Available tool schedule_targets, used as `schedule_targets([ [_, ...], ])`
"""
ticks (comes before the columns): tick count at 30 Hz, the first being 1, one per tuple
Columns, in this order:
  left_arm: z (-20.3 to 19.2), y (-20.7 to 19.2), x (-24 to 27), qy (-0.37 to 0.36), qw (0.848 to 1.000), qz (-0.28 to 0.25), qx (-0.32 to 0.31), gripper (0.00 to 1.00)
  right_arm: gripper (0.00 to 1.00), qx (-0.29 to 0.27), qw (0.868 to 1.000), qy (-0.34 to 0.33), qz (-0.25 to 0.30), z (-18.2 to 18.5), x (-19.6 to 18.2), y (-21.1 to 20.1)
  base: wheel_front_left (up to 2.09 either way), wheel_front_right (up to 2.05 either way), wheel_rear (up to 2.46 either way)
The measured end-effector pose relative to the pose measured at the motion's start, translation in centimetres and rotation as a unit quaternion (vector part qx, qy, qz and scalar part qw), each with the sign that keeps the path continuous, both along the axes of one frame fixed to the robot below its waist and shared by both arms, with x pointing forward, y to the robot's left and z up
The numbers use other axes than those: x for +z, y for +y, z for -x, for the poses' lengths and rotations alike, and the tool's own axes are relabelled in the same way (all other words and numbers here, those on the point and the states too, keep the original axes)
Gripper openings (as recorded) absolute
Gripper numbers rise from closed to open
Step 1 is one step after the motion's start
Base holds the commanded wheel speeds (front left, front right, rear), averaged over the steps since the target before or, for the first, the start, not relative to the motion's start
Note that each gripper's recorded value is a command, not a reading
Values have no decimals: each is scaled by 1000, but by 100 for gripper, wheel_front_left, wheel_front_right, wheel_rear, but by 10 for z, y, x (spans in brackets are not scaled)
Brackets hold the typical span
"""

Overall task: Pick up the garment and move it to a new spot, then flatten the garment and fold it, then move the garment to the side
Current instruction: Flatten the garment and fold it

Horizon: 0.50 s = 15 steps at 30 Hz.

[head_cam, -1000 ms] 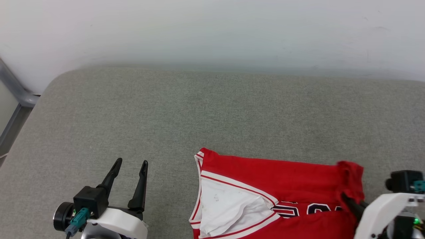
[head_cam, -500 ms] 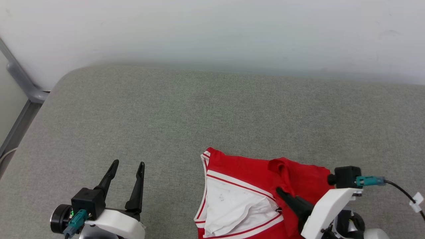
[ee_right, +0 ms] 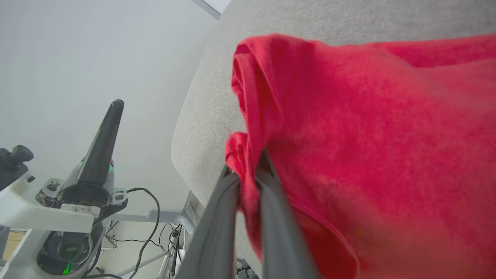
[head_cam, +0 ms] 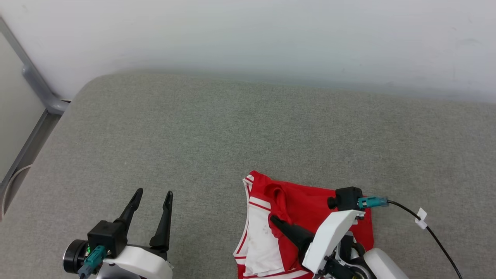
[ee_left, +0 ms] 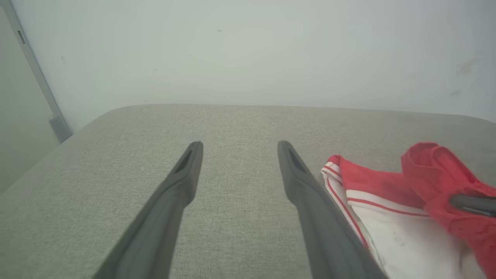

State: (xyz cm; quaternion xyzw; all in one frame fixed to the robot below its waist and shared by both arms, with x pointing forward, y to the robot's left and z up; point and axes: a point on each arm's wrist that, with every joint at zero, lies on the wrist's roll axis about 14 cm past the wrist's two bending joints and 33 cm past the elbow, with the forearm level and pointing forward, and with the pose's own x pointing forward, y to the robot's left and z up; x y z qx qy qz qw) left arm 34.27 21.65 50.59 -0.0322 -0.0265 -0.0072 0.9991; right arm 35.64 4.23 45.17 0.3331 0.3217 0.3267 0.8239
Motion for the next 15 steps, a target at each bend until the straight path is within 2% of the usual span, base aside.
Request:
schedule_targets([
  [3,1,2,-2,3,1000,0,4,100,0,8,1000,15,9,0,-12,8,0,0,0],
  [4,2,3,-2,4,1000,1,5,100,39,14,1000,17,16,0,-16,11,0,0,0],
  [5,2,4,-3,4,1000,0,7,100,100,16,1000,18,19,0,-18,13,0,0,0],
  [11,4,7,-3,5,1000,-1,10,100,100,53,998,23,2,11,-13,38,0,0,0],
  [15,2,5,-2,2,1000,0,7,100,100,48,999,10,-4,5,-4,40,0,0,0],
])
